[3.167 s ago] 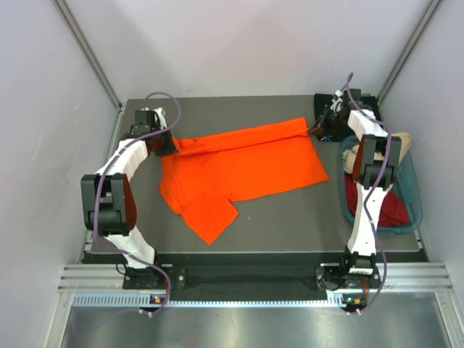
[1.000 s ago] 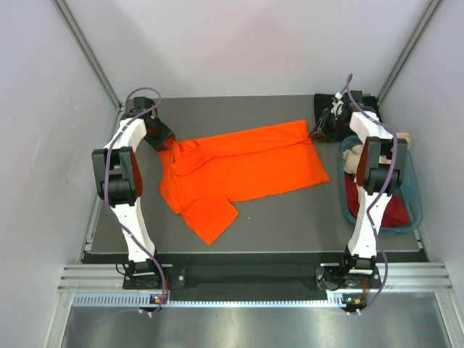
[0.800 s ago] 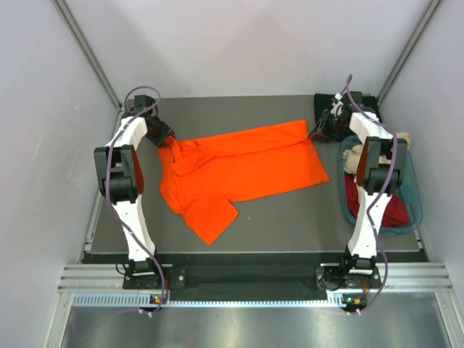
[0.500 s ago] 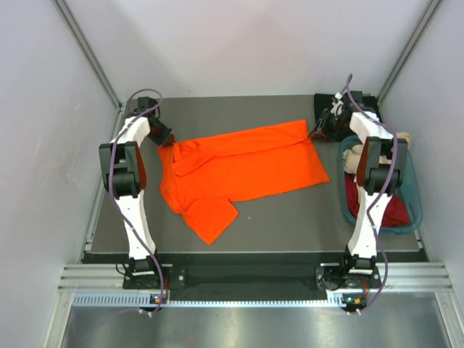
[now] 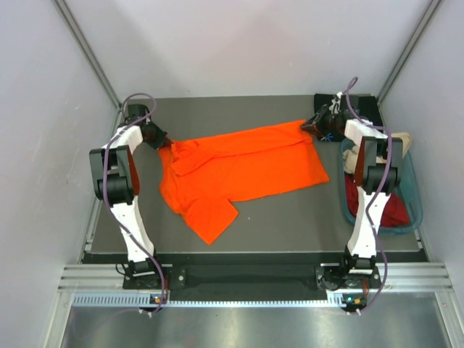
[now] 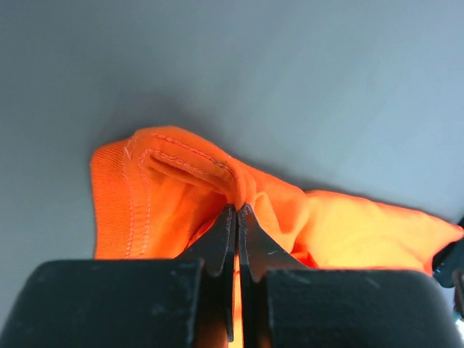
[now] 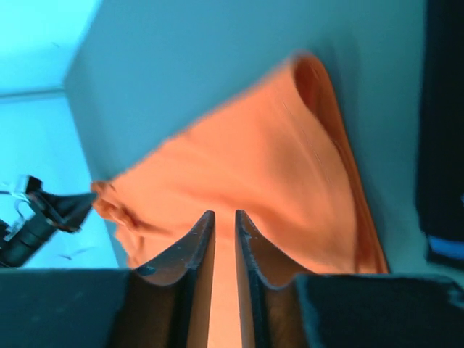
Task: Fold and stack the t-shirts
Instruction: Fold the tshirt
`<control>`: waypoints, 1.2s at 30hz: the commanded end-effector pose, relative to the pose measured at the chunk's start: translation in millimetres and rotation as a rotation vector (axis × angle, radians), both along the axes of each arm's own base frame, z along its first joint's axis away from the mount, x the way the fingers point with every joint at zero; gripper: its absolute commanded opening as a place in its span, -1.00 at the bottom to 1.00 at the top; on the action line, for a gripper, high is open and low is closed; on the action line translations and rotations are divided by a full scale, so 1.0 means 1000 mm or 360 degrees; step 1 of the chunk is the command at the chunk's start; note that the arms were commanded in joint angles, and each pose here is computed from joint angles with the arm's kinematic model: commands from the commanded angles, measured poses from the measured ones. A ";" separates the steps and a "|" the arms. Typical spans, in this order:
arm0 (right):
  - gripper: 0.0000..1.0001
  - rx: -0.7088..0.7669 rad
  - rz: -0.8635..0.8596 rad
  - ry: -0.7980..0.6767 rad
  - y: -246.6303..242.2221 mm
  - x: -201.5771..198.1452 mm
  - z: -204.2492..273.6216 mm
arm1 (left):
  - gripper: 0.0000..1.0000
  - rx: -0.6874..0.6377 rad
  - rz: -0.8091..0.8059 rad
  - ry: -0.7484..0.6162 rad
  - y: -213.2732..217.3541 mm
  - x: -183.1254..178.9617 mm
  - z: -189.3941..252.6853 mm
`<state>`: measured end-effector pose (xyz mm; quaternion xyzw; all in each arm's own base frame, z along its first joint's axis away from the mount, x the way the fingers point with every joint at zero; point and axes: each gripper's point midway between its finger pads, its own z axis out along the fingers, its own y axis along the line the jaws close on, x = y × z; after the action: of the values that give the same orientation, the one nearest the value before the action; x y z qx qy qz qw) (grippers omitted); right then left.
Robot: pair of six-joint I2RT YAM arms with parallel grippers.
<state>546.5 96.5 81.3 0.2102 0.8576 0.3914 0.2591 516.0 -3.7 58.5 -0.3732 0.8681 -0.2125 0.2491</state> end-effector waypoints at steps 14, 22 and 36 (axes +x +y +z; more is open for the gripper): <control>-0.88 0.0089 -0.0073 -0.0204 0.003 0.080 -0.001 | -1.00 -0.0025 -0.0038 -0.0204 0.038 0.009 0.019; -0.88 0.0037 -0.0086 -0.0203 -0.002 0.098 -0.021 | -1.00 -0.0016 -0.0058 -0.0134 0.045 0.008 -0.004; -0.90 -0.0023 -0.0081 -0.0197 -0.006 0.111 -0.034 | -1.00 0.0089 -0.0033 -0.0049 0.069 -0.007 -0.013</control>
<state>650.3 88.2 36.7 0.2254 0.8351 0.3983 0.3051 507.3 37.5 32.3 -0.3539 0.8728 -0.2271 0.2479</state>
